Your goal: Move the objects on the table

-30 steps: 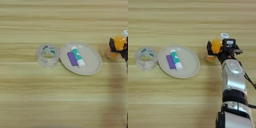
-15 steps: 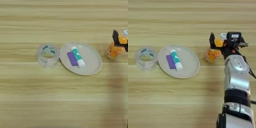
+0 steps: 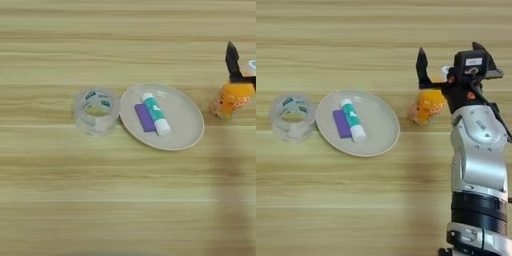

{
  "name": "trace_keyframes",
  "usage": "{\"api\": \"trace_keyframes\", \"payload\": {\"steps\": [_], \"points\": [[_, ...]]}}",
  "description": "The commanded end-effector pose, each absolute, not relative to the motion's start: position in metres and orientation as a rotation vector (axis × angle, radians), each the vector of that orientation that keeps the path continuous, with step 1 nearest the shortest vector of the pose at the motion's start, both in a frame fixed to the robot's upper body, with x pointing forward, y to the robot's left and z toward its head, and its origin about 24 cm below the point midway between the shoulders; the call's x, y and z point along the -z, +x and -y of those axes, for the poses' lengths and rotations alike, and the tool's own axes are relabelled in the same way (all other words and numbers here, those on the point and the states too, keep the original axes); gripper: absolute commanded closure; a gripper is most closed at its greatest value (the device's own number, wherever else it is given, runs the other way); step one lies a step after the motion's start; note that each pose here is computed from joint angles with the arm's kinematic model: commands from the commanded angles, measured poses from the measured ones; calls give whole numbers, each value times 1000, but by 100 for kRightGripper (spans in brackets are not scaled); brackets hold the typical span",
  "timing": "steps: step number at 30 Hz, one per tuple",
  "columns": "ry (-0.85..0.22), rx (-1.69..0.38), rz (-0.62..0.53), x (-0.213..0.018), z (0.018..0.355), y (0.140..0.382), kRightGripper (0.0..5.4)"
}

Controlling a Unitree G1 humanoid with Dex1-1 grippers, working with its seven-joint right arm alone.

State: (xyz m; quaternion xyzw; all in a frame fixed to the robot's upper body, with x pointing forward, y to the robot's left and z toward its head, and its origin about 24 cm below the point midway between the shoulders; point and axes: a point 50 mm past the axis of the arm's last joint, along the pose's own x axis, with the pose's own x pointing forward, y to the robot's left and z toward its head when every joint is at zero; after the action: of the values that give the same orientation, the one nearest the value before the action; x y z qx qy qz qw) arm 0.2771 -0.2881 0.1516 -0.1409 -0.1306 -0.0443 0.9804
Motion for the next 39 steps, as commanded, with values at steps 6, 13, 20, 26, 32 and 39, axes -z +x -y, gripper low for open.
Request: {"api": "trace_keyframes", "payload": {"steps": [6, 13, 20, 26, 32, 39], "points": [[-369, -113, 351, -177, 252, 268, 3], [-364, -225, 305, -167, 236, 266, 3], [-364, -306, 234, -152, 223, 269, 3], [-309, -313, 153, -133, 220, 279, 3], [-282, -311, 78, -117, 220, 288, 3], [-248, -328, -1, -101, 214, 295, 3]]}}
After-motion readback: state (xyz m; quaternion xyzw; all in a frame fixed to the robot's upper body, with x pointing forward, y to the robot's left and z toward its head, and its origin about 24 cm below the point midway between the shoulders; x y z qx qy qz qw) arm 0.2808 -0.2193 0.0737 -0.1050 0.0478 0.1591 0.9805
